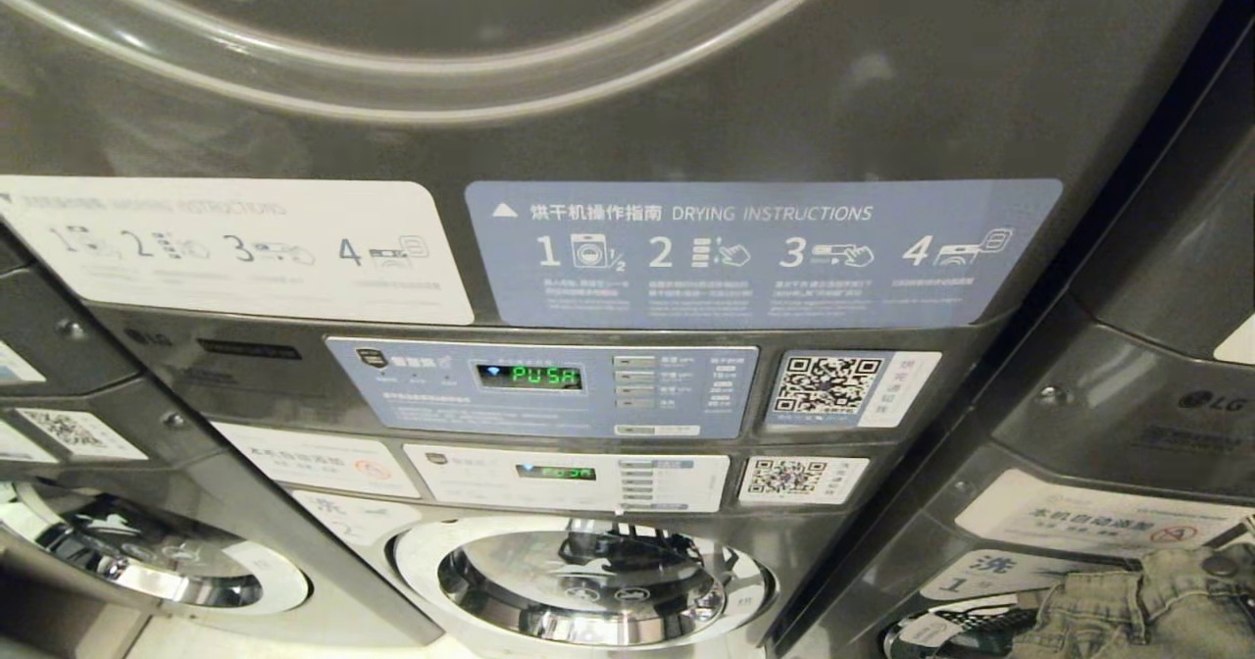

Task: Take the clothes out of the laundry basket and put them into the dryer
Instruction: Put the clothes in the dryer

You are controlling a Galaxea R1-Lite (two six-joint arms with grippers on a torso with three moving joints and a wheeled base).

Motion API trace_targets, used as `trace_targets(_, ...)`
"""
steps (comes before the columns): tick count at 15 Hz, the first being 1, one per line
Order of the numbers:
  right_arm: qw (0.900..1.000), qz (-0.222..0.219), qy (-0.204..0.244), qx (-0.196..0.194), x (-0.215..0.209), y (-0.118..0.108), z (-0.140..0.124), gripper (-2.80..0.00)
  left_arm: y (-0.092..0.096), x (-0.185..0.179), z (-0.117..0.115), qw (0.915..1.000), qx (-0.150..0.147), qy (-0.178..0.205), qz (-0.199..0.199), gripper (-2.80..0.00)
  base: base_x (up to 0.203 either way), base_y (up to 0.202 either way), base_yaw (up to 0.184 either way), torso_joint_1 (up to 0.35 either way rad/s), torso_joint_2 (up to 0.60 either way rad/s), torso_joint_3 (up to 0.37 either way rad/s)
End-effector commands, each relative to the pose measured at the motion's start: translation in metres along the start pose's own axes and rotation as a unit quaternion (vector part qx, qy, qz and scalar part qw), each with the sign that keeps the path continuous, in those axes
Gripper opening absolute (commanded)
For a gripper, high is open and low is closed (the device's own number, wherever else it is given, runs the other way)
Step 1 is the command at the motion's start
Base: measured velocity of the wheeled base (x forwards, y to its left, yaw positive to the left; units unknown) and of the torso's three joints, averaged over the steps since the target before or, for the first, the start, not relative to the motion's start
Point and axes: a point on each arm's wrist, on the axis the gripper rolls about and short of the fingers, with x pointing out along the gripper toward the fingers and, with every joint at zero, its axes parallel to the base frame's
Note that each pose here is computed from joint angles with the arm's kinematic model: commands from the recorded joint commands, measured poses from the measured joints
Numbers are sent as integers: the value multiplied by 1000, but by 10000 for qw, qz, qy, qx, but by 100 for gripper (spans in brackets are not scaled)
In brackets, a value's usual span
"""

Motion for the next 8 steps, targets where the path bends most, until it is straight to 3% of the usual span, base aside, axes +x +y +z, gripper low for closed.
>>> trace_targets(1,10000,3,6,-1,0,0,0,-280,0,0,0,10000,0,1,4,-280,0,0,0,168,-340,-167)
trace_targets(8,10000,11,6,-16,0,0,0,-280,0,0,0,10000,0,-1,4,-280,0,0,0,160,-321,-167)
